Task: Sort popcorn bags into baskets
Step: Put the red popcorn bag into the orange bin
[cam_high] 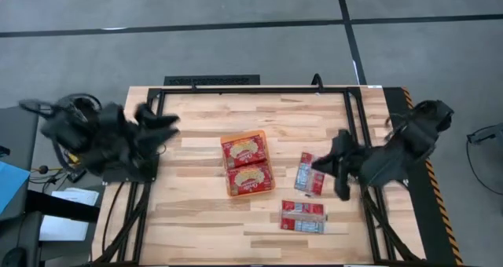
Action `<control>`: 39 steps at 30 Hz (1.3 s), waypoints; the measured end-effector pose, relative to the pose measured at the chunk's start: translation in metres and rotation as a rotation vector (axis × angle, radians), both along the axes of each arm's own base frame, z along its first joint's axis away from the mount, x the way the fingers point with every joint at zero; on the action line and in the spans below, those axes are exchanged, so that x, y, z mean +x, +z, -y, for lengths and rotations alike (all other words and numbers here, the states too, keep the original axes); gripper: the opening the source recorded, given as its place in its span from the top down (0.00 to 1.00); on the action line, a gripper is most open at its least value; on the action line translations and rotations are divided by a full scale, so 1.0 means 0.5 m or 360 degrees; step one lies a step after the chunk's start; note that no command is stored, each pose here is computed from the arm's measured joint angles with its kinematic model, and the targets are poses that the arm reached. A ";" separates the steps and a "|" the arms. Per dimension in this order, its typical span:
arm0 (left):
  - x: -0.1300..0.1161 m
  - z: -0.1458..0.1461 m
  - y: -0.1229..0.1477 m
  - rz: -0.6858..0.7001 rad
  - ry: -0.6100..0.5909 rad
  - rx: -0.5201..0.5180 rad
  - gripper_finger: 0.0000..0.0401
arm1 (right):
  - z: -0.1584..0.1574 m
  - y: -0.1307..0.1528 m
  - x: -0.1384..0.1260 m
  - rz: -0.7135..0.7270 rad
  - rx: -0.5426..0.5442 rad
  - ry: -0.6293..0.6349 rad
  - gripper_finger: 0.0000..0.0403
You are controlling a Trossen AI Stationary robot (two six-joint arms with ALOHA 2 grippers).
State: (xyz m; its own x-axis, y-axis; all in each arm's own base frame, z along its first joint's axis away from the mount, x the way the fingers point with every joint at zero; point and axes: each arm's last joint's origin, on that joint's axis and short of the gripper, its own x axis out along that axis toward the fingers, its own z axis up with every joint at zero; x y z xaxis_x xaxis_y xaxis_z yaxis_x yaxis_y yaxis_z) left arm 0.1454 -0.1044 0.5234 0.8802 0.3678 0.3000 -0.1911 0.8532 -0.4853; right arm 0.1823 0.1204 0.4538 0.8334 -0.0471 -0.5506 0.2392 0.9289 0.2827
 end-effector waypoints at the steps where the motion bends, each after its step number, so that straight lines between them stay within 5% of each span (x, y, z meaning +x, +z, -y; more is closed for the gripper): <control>1: -0.013 -0.014 0.004 -0.0007 0.0018 -0.0025 0.49 | -0.008 -0.018 0.004 -0.0103 -0.0008 -0.0037 0.84; 8: -0.096 -0.098 0.013 -0.0057 0.0154 -0.0238 0.49 | -0.112 -0.120 0.046 -0.0500 -0.0154 -0.0058 0.84; 12: -0.124 -0.123 0.009 -0.0048 0.0090 -0.0280 0.49 | -0.175 -0.146 0.102 -0.0367 -0.0106 0.0068 0.84; 16: -0.123 -0.112 -0.018 -0.0158 -0.0105 -0.0205 0.49 | -0.200 -0.101 0.162 -0.0054 -0.0115 0.0306 0.84; 21: -0.067 -0.053 -0.068 -0.0384 -0.0234 -0.0180 0.49 | -0.149 0.005 0.182 0.0220 -0.0216 0.0396 0.84; 29: 0.070 0.087 -0.151 -0.0644 -0.0192 -0.0004 0.49 | -0.009 0.145 0.121 0.0493 -0.0354 0.0297 0.84; 39: 0.168 0.173 -0.166 -0.0412 -0.0157 0.0029 0.49 | 0.068 0.168 0.036 0.0401 -0.0371 0.0217 0.84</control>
State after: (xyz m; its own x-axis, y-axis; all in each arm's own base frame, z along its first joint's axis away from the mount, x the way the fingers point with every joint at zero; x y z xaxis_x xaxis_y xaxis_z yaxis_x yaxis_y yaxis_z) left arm 0.2295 -0.1912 0.4406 0.9597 0.2731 0.0662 -0.2224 0.8820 -0.4154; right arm 0.2004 0.0865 0.5377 0.9489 -0.0263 -0.3146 0.0587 0.9938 0.0942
